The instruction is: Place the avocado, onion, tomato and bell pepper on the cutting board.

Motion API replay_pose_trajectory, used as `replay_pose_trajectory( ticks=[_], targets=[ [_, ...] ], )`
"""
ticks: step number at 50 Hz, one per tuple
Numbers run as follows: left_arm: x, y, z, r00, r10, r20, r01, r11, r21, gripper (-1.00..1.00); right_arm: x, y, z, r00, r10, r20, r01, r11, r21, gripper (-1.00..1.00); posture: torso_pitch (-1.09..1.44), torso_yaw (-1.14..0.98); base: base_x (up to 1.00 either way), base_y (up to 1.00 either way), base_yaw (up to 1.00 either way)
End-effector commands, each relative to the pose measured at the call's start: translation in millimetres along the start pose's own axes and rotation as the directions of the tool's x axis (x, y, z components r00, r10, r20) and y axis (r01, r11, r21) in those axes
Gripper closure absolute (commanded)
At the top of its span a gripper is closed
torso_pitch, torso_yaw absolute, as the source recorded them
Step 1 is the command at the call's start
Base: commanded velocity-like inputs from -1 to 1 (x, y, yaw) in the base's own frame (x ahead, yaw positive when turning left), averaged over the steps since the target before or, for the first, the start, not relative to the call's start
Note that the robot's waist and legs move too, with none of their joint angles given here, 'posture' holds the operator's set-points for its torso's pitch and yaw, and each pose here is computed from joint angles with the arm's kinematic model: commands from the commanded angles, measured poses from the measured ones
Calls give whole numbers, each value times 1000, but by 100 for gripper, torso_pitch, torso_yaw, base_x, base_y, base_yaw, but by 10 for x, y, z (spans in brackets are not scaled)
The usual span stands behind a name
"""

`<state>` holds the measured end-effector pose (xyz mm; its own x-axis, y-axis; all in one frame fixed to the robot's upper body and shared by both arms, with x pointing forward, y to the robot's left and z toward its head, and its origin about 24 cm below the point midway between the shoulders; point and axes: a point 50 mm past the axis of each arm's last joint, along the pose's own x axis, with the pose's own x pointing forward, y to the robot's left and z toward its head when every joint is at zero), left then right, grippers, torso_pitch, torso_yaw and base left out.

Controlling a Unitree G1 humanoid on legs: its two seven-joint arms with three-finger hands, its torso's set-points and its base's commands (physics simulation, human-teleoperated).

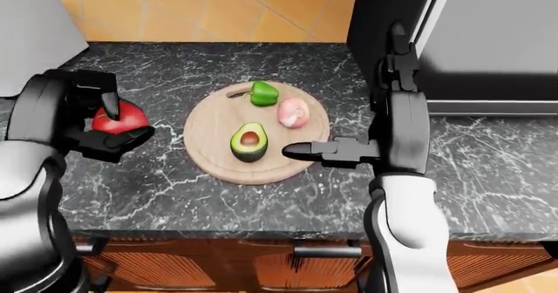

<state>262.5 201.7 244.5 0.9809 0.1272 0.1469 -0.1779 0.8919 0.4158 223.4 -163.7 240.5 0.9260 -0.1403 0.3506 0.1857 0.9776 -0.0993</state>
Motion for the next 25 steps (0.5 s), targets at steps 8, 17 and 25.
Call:
replay_pose_trajectory(
  ticks=[8,17,25],
  targets=[
    [271,-178,441,983,-28,179,31,999,-10,99,-35,-25,92,997,-10,70,9,1000,6,-100,0,0,0,0,0],
    [489,-354,555,974,-70,216,78,997,-26,100,-28,-45,107,997,-15,72,15,1000,3,-100,0,0,0,0,0],
    [614,-472,598,968,-95,232,105,994,-32,98,-31,-52,110,997,-19,73,19,1000,2,-100,0,0,0,0,0]
  ],
)
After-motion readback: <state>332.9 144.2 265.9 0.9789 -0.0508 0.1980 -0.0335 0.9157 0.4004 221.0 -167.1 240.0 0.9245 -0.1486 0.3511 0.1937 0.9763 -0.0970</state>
